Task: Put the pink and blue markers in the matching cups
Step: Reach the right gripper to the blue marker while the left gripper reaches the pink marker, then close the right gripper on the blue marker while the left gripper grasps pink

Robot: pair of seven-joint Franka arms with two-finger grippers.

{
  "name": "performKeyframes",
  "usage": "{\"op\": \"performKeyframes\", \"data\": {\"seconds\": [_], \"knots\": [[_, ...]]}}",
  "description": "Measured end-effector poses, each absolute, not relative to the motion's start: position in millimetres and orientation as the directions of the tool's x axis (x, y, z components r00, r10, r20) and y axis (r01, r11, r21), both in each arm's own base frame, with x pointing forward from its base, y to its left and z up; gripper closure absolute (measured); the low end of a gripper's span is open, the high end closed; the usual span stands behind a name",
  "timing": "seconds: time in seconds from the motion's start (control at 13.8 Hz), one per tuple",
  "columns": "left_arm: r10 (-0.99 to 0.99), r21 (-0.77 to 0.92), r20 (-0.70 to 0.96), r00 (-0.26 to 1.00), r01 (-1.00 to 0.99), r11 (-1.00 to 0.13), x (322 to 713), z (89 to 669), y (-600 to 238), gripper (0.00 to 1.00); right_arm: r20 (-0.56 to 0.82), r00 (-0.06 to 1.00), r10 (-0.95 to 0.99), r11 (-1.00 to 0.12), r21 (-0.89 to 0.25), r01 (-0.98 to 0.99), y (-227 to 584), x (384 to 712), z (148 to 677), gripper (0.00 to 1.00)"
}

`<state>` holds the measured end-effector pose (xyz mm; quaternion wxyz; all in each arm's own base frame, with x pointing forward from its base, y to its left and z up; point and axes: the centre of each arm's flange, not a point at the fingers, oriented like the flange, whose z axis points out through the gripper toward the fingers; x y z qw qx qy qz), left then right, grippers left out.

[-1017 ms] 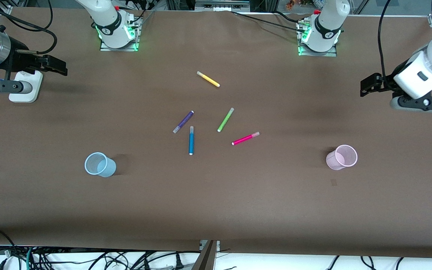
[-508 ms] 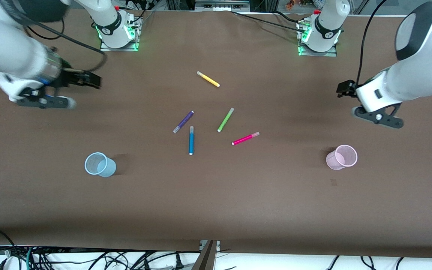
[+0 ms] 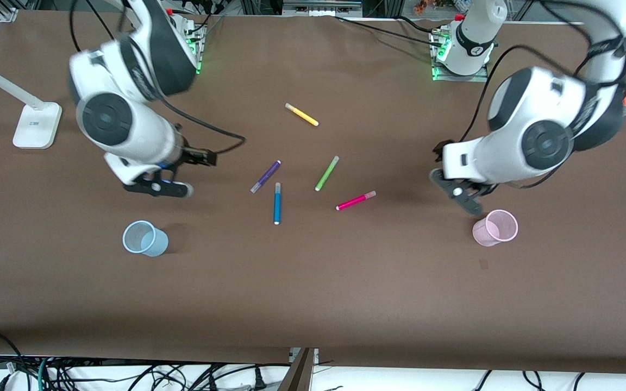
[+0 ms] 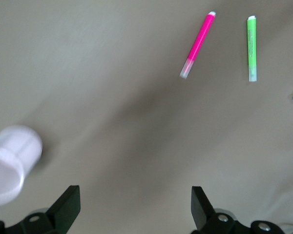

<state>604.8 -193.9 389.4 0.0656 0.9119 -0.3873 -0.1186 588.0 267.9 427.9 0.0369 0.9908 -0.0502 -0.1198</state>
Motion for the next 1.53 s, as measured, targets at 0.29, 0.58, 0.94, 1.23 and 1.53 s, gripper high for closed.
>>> {"op": "performKeyframes", "data": {"seconds": [0.29, 0.58, 0.94, 1.23, 1.53], "knots": [[-0.804, 0.214, -0.056, 0.592, -0.78, -0.589, 608, 295, -240, 0.0, -0.223, 0.97, -0.096, -0.993, 0.084, -0.079, 308, 590, 373, 0.0], [-0.853, 0.13, 0.025, 0.522, -0.848, -0.515, 577, 234, -281, 0.0, -0.189, 0.975, -0.12, -0.991, 0.074, -0.108, 345, 589, 319, 0.0], [-0.896, 0.061, 0.037, 0.442, -0.896, -0.439, 560, 196, -313, 0.0, -0.174, 0.975, -0.135, -0.99, 0.067, -0.125, 370, 587, 250, 0.0], [-0.916, 0.011, 0.021, 0.4, -0.916, -0.4, 547, 176, -332, 0.04, -0.141, 0.976, -0.168, -0.985, 0.05, -0.162, 392, 580, 216, 0.0], [-0.923, 0.008, 0.016, 0.385, -0.923, -0.385, 537, 172, -347, 0.12, -0.12, 0.983, -0.141, -0.99, 0.038, -0.138, 409, 570, 188, 0.0]]}}
